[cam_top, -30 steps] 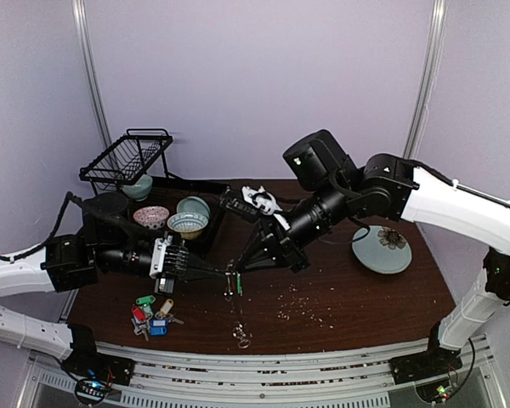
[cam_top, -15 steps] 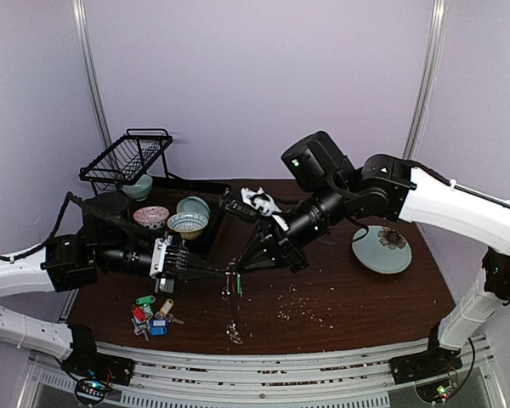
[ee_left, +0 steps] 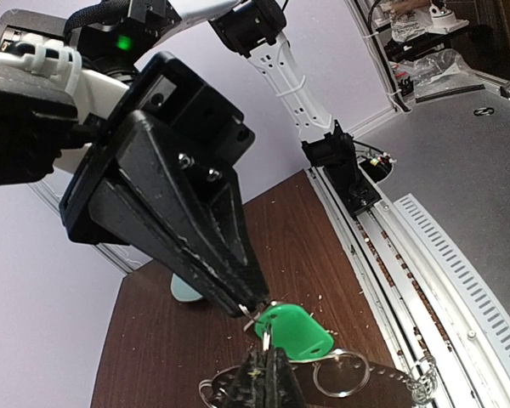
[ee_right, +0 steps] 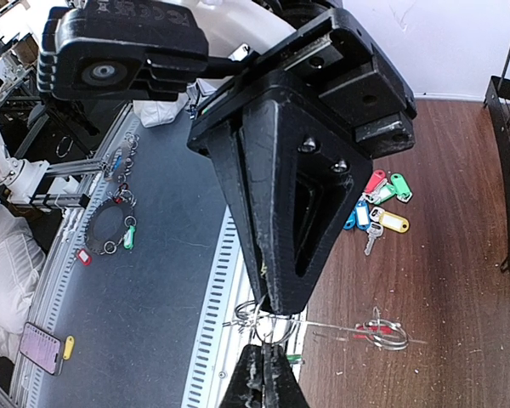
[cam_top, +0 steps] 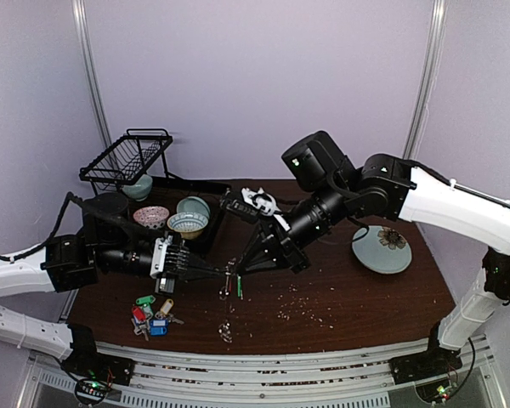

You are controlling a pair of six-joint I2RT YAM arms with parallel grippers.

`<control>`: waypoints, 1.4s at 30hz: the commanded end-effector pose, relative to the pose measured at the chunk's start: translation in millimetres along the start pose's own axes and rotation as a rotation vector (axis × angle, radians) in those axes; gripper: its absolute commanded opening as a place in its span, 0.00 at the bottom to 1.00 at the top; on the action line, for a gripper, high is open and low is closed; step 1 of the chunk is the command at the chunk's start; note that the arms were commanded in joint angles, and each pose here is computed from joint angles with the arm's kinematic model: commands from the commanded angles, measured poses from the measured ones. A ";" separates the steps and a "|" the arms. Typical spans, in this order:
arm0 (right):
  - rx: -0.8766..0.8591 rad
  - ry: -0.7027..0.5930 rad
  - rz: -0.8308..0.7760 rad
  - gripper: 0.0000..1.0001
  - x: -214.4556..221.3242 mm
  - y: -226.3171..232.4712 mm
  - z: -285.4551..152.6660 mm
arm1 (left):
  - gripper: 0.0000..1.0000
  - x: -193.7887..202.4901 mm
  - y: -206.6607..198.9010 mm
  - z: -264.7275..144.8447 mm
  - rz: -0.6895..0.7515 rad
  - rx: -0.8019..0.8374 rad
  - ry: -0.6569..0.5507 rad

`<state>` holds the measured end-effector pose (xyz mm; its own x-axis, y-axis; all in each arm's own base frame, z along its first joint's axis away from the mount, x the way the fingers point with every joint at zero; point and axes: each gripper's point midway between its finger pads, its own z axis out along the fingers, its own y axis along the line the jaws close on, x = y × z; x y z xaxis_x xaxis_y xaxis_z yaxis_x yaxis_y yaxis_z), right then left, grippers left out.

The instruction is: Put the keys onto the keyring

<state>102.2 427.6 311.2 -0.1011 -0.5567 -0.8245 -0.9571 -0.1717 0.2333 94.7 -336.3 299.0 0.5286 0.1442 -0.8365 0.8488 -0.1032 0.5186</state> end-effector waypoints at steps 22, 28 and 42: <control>-0.022 0.037 0.011 0.00 11.4 -1.4 17.3 | 0.00 -13.9 15.4 -3.3 0.031 -0.070 -0.045; -0.030 0.040 0.017 0.00 13.8 -0.2 18.7 | 0.00 -16.3 18.2 -4.4 0.027 -0.085 -0.052; -0.047 -0.095 0.011 0.00 -3.6 2.0 6.6 | 0.00 -44.6 17.6 -12.1 -0.059 -0.104 -0.247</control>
<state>103.3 436.3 290.7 -0.1298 -0.5483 -0.8262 -0.9486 -0.1738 0.2644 91.3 -336.6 287.1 0.4195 0.1180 -0.9000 0.9073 -0.0867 0.4115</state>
